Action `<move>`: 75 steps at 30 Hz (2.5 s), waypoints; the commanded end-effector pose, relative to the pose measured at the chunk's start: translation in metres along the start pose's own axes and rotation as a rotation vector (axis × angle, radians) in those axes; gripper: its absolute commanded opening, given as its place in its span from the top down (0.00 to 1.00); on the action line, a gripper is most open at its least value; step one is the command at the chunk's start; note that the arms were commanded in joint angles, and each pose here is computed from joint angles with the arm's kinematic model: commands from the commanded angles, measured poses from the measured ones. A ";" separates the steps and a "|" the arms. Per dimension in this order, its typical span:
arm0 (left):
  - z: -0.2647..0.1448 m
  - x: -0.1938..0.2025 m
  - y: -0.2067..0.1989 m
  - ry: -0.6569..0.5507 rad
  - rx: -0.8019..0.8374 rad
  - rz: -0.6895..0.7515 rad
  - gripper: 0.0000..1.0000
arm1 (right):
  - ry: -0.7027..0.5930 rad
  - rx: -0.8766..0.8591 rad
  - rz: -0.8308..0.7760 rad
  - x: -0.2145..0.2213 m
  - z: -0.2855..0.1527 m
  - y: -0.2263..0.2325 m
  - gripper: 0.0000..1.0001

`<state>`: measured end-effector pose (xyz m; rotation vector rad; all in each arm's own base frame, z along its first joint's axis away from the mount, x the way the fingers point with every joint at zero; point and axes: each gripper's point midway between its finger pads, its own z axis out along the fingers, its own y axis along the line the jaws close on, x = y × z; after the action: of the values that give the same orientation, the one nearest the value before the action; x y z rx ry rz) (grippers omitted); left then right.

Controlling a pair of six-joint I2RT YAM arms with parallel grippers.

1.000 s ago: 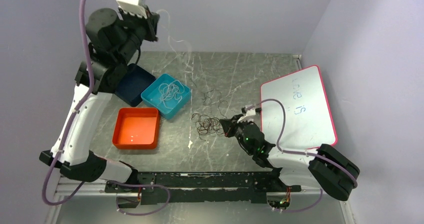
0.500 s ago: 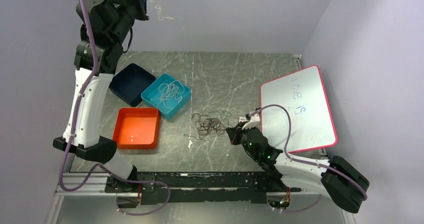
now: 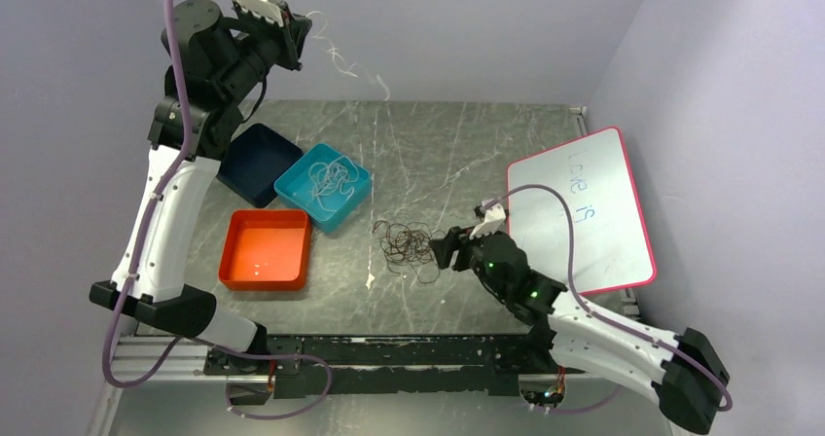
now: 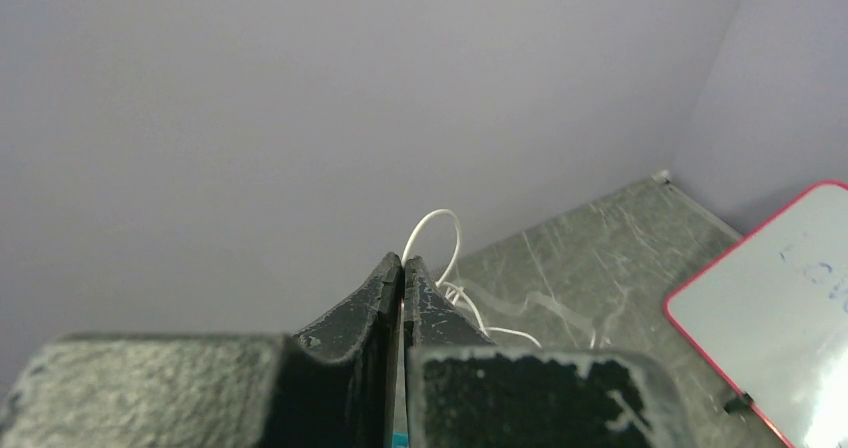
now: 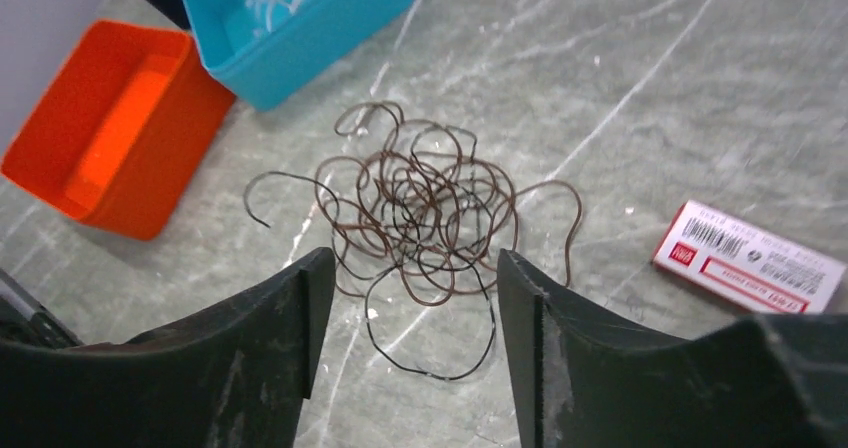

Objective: Untangle the cables

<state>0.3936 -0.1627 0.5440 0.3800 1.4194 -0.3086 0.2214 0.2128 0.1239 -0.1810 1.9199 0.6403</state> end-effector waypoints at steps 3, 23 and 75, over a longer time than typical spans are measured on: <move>-0.019 -0.002 -0.014 -0.021 0.076 -0.022 0.93 | -0.095 0.016 -0.092 -0.047 -0.024 0.001 0.33; -0.051 0.071 -0.054 0.156 0.265 -0.086 0.93 | -0.557 -0.373 -0.462 -0.203 -0.029 0.123 0.34; -0.044 0.368 0.043 0.778 -0.238 -0.134 0.93 | -0.277 -0.269 -0.158 -0.103 -0.015 0.069 0.20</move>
<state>0.4183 -0.0932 0.2090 0.2060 2.1615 -0.0504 0.2256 0.2491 0.2464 -0.4033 1.5309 0.7752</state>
